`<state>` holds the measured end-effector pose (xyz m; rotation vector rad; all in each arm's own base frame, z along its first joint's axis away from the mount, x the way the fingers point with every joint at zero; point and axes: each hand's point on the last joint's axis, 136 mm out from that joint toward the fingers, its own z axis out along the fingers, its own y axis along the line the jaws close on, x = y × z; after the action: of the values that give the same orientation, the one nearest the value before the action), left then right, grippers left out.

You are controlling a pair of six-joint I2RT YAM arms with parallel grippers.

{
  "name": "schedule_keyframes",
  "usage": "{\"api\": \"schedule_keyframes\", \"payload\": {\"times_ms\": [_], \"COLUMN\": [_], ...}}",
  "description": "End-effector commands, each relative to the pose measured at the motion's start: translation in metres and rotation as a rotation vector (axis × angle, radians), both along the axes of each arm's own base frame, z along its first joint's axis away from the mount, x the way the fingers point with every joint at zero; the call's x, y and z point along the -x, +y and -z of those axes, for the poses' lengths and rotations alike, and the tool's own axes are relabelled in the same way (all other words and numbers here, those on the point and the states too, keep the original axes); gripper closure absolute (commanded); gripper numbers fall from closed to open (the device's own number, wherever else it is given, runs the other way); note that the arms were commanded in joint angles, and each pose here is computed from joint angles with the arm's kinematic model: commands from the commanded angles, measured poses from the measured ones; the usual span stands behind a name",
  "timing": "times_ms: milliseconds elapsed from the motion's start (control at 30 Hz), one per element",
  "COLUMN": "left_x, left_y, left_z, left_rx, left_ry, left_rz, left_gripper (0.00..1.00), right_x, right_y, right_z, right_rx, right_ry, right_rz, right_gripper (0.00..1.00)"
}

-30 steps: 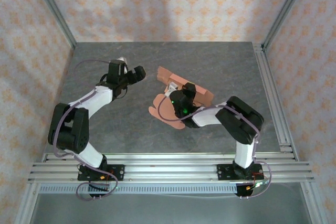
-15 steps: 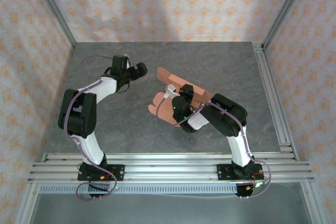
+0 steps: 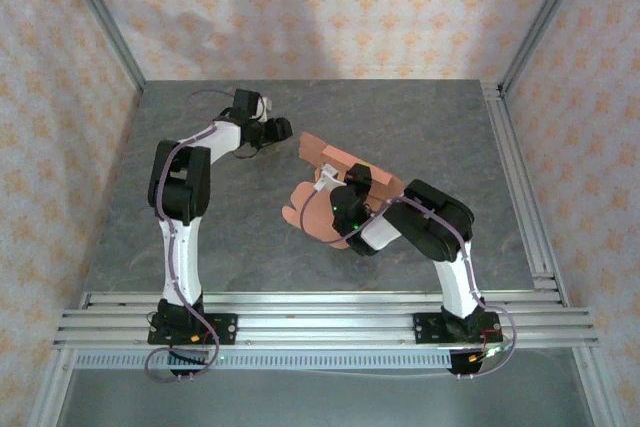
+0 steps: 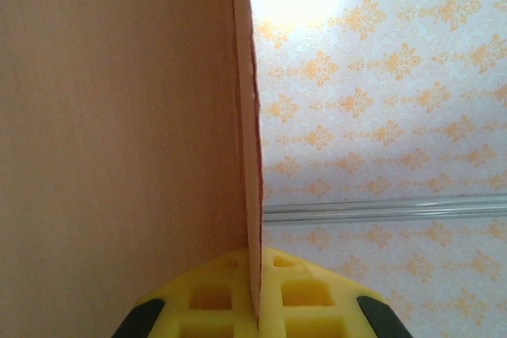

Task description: Fold the paper box

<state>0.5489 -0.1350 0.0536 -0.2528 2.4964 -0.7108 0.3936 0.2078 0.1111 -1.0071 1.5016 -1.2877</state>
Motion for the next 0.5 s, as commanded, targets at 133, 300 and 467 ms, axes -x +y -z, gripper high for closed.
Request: {"api": "schedule_keyframes", "payload": {"times_ms": [133,300,467], "left_x": [0.01,0.03,0.045], "left_y": [-0.031,-0.044,-0.05], "left_z": [-0.002,-0.007,-0.013], "left_rx": [0.016,0.049,0.094], "left_ry": [0.023,-0.001,-0.043], "left_rz": [0.248,0.34,0.386], "left_gripper": [0.39,0.38,0.38], "right_x": [0.004,0.006,0.005], "right_y": [0.003,0.002,0.003], "right_z": [0.011,0.014,0.016], "right_rx": [-0.024,-0.039,-0.035], "right_ry": [0.044,0.063,0.069], "right_rz": [-0.027,-0.032,-0.034], "right_gripper": [1.0,1.0,1.0]}}
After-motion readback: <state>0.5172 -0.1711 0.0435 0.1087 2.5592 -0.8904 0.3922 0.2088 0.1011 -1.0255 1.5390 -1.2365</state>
